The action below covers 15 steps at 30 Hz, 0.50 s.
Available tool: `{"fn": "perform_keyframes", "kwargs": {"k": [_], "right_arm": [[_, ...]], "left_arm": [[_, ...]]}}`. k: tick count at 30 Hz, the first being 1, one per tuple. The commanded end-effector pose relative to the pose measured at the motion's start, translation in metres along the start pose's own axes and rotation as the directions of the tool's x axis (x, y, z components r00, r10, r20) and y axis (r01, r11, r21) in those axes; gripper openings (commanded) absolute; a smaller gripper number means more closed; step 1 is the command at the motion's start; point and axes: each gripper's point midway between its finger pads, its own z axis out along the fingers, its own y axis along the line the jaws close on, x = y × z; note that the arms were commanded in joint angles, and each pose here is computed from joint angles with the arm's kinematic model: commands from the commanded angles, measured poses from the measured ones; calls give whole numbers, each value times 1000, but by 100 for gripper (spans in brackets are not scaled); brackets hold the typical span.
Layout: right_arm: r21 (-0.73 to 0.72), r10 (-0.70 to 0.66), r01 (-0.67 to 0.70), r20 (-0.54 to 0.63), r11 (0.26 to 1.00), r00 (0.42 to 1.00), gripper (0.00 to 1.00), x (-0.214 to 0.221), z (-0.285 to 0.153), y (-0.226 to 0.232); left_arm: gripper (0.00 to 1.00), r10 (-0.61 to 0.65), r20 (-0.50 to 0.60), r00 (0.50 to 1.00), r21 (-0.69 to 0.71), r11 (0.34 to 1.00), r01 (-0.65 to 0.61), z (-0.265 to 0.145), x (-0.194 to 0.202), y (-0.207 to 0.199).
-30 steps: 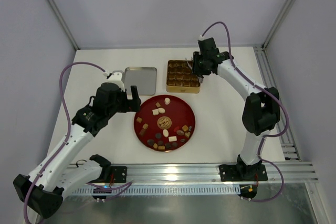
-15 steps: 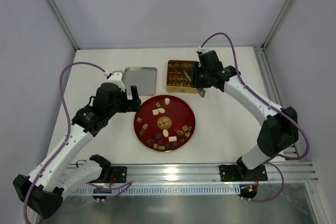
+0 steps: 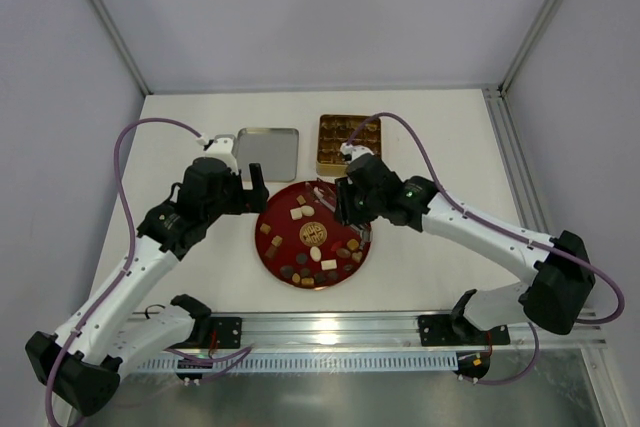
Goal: Pack the chocolate
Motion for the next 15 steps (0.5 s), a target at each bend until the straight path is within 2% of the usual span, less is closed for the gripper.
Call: {"fn": "perform_keyframes", "kwargs": {"k": [1, 15], "right_arm": [[-40, 30, -28, 58, 999, 998, 42, -11, 4, 24], [-13, 6, -6, 20, 1000, 1000, 41, 2, 24, 28]], "left_arm": [[100, -1, 33, 999, 17, 1000, 1, -1, -10, -5], [100, -2, 32, 999, 19, 1000, 1, 0, -10, -5]]}}
